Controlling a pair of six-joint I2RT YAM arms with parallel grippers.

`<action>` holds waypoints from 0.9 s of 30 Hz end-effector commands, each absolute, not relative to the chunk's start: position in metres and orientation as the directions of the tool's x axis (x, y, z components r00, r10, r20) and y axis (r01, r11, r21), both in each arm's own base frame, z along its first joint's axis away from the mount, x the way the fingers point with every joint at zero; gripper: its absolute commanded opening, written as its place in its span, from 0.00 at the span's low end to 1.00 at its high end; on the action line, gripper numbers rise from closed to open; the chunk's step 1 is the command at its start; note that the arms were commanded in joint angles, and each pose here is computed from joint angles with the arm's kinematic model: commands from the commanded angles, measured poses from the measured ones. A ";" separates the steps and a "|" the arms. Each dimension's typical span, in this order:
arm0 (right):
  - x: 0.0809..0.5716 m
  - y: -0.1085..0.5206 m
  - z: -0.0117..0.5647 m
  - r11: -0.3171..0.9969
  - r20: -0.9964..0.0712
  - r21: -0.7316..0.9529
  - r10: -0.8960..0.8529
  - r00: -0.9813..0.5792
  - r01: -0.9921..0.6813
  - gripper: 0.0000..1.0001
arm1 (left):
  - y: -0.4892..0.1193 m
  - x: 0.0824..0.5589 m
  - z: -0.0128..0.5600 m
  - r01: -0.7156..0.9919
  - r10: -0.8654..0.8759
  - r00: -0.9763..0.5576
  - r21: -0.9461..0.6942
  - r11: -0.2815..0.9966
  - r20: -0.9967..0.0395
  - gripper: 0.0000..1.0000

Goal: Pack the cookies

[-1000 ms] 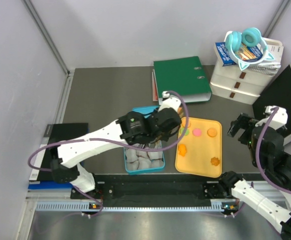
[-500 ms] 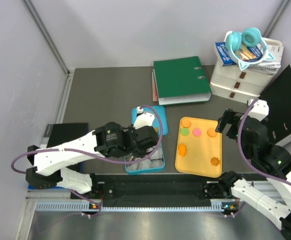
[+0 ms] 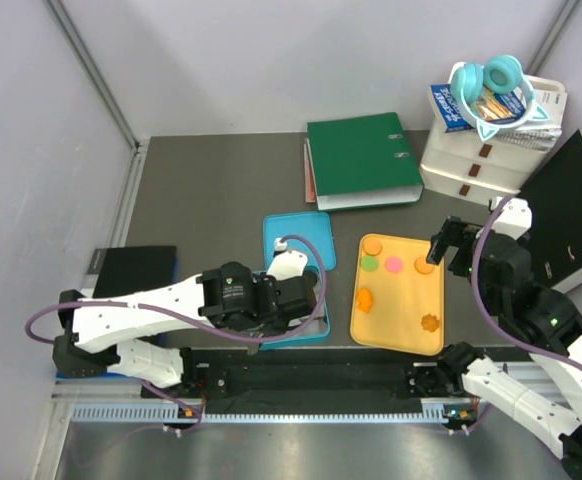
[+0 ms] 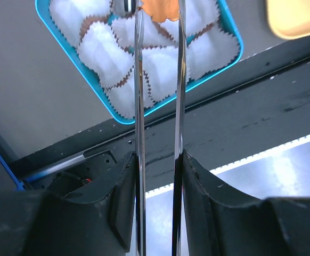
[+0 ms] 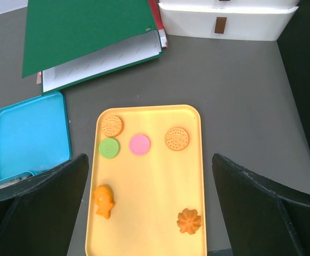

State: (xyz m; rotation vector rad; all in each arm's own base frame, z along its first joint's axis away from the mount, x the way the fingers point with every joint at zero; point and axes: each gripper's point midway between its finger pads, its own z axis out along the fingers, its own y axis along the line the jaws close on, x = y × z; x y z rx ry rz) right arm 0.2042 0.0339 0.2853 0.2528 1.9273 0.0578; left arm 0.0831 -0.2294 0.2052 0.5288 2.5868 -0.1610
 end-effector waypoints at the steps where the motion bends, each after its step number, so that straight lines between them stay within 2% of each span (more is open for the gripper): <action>1: 0.208 0.039 0.290 0.973 -0.920 0.188 0.223 -0.323 0.137 0.99 | -0.230 0.078 0.205 0.383 0.298 -0.815 -0.077 0.920 -0.497 0.32; 18: 0.208 0.039 0.289 0.973 -0.919 0.185 0.221 -0.326 0.138 0.99 | -0.255 0.078 0.192 0.429 0.336 -0.805 -0.089 0.899 -0.489 0.38; 27: 0.207 0.038 0.287 0.973 -0.919 0.183 0.221 -0.326 0.141 0.99 | -0.260 0.082 0.192 0.438 0.350 -0.793 -0.068 0.896 -0.498 0.44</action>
